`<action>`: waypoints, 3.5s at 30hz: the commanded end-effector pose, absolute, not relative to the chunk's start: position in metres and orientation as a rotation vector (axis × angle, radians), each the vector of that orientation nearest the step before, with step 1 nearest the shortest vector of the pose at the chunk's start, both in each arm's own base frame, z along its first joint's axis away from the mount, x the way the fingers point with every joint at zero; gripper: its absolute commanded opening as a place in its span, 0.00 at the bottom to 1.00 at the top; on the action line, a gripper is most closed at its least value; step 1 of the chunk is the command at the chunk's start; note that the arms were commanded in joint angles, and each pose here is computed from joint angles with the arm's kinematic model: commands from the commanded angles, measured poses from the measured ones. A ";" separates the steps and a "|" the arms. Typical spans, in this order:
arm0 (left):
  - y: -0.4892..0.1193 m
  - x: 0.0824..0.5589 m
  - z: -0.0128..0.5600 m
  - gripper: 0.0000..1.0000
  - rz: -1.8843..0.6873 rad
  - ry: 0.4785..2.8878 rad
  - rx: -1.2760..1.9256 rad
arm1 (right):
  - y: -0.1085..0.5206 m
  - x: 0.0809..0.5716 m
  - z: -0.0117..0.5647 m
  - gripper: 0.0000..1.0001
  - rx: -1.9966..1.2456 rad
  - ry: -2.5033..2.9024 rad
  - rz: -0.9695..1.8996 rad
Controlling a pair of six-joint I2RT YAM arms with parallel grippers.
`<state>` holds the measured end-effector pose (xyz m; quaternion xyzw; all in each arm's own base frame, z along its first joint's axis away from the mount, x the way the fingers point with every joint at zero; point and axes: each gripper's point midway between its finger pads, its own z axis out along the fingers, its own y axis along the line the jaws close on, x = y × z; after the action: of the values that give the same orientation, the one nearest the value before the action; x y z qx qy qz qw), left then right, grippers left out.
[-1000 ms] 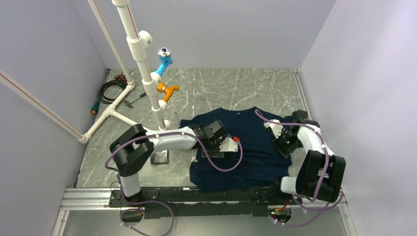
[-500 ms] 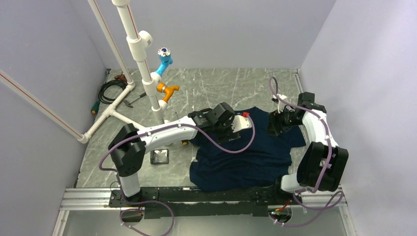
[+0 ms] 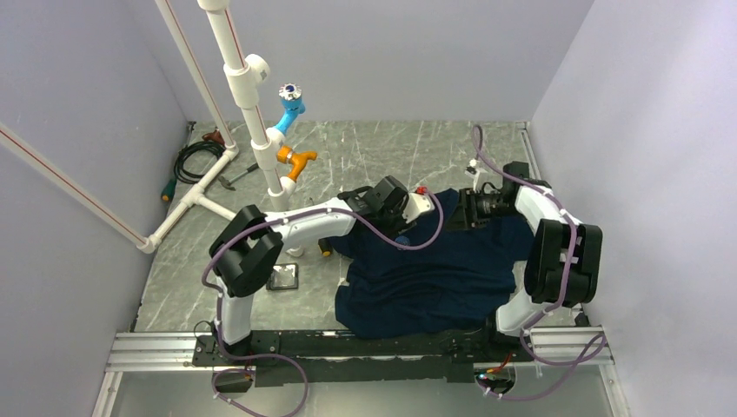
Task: Remove the brooch from the garment
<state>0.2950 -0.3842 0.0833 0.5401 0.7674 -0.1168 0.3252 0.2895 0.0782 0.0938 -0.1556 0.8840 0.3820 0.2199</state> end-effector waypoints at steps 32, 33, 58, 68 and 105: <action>-0.394 0.281 0.001 0.33 -0.495 2.244 1.399 | 0.175 0.295 0.037 0.49 -0.235 2.522 1.541; -0.395 0.281 0.000 0.33 -0.496 2.244 1.400 | 0.176 0.295 0.035 0.49 -0.232 2.527 1.546; -0.405 0.272 0.020 0.58 -0.712 2.195 1.372 | 0.184 0.284 0.063 0.42 -0.224 2.437 1.664; -0.391 0.269 0.056 0.68 -0.808 2.175 1.277 | 0.186 0.280 0.075 0.54 -0.237 2.397 1.701; -0.420 0.292 0.010 0.32 -0.884 2.294 1.174 | 0.176 0.298 0.054 0.51 -0.020 2.456 1.582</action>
<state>0.2956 -0.4169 0.0277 0.4277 0.8207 -0.3019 0.2288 0.2894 0.1687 0.0380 0.0087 0.8572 0.5067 0.0918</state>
